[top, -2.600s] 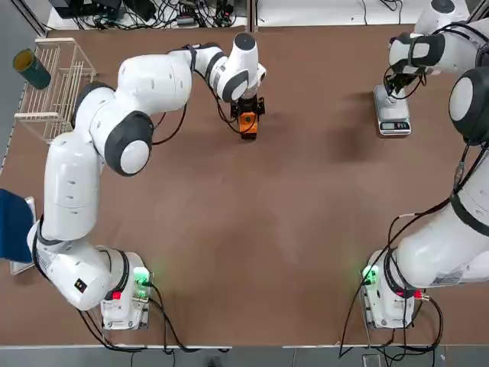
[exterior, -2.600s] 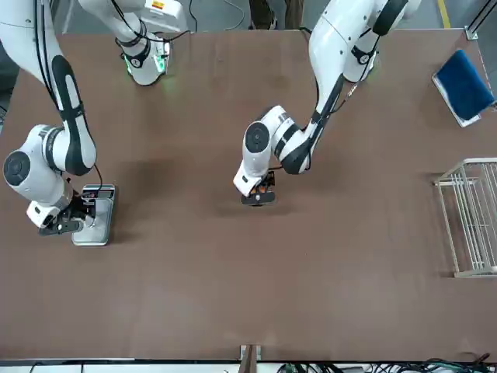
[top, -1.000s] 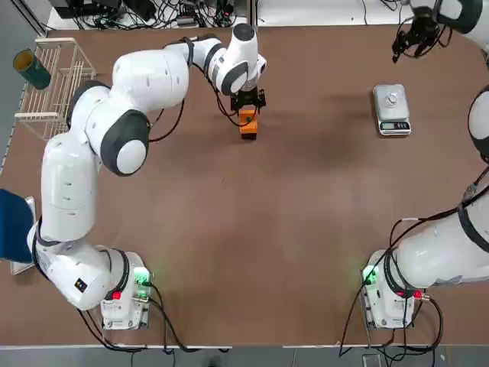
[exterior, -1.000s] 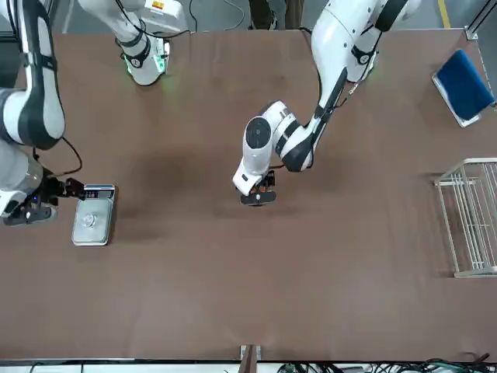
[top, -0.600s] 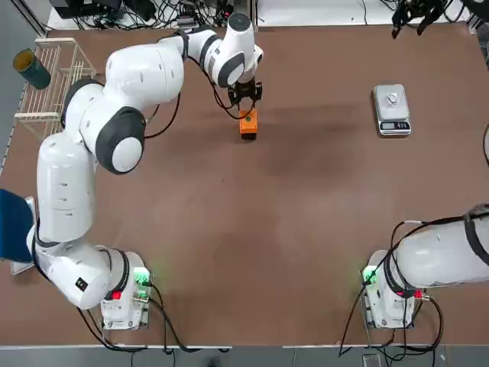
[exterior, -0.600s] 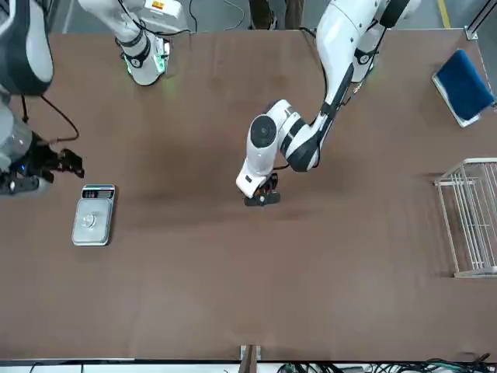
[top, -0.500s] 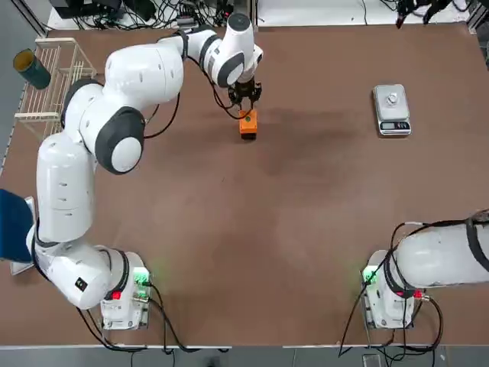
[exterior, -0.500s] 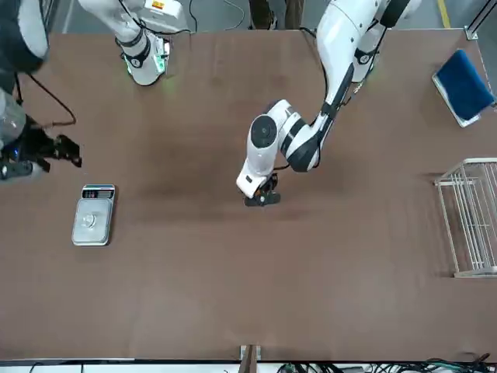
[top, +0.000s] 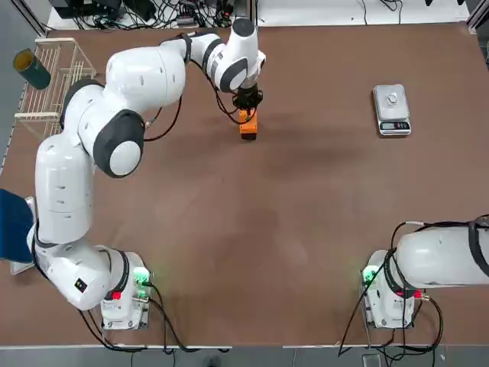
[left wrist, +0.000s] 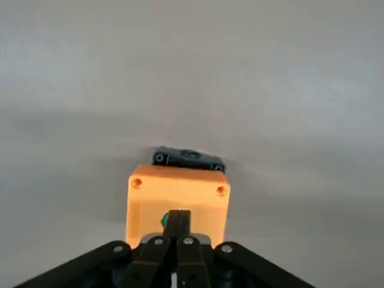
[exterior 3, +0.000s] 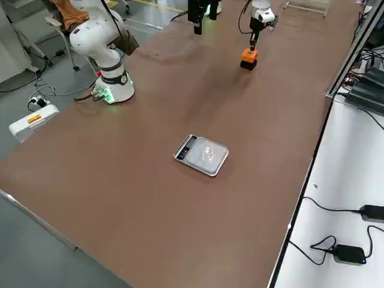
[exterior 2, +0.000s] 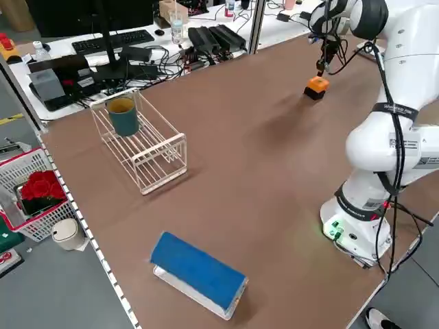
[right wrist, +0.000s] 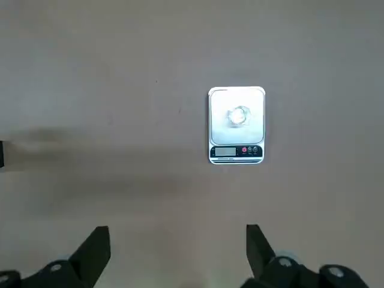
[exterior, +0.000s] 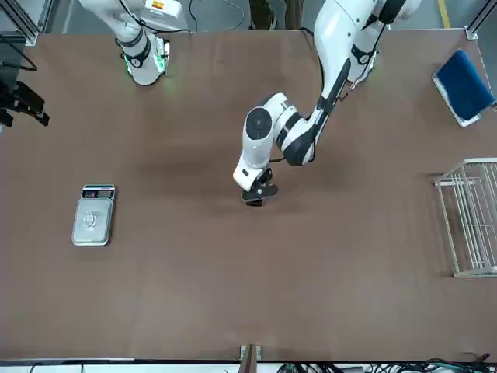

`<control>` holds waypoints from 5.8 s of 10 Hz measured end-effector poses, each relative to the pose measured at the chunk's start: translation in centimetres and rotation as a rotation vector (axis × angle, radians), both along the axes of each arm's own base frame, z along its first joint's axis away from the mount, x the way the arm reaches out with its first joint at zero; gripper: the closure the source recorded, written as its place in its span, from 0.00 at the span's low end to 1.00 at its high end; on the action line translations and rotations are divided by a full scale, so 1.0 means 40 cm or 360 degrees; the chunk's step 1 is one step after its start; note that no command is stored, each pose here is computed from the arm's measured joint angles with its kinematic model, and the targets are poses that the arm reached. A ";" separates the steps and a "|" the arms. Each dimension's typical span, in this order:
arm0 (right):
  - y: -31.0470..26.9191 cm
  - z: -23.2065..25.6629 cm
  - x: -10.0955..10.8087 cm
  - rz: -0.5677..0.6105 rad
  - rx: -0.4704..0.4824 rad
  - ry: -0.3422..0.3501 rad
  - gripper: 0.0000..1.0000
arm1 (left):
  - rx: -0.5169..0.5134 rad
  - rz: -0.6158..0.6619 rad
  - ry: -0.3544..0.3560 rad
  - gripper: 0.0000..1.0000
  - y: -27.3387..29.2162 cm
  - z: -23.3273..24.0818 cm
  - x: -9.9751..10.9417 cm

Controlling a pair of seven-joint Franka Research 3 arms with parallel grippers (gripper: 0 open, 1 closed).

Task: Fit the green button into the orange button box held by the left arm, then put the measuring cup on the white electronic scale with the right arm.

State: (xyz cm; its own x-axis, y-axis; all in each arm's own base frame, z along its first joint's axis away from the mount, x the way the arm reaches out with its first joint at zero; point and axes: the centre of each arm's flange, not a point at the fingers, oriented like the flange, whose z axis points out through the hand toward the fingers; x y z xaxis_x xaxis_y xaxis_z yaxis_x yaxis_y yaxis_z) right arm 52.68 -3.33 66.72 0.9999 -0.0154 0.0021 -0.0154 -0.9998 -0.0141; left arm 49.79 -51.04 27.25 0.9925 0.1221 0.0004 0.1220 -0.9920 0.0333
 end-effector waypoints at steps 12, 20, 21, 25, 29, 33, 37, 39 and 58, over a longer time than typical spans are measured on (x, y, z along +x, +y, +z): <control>-0.041 -0.006 0.000 -0.0056 -0.0002 0.0033 0.00 | -0.0018 -0.0021 -0.0052 0.99 0.003 -0.021 -0.019; -0.044 -0.001 0.009 -0.0059 -0.0068 -0.0009 0.00 | -0.0014 -0.0023 -0.0047 0.99 0.006 -0.031 -0.024; -0.037 -0.002 0.014 -0.0066 -0.0080 -0.0017 0.00 | -0.0014 -0.0023 -0.0047 0.99 0.006 -0.032 -0.025; -0.014 -0.006 0.031 -0.0060 -0.0081 -0.0055 0.00 | -0.0017 -0.0024 -0.0048 0.99 0.006 -0.034 -0.026; -0.014 -0.011 0.034 -0.0065 -0.0076 -0.0051 0.00 | -0.0021 -0.0025 -0.0049 0.99 0.005 -0.042 -0.026; -0.016 -0.014 0.036 -0.0067 -0.0076 -0.0047 0.00 | -0.0020 -0.0025 -0.0048 0.99 0.005 -0.043 -0.026; -0.015 -0.018 0.038 -0.0066 -0.0076 -0.0042 0.00 | -0.0008 -0.0024 -0.0059 0.99 0.004 -0.046 -0.029; -0.014 -0.022 0.039 -0.0065 -0.0076 -0.0036 0.00 | -0.0006 -0.0016 -0.0063 0.99 0.002 -0.046 -0.031; 0.015 -0.069 0.089 -0.0030 -0.0085 -0.0113 0.00 | -0.0023 -0.0021 -0.0073 0.99 -0.004 -0.057 -0.033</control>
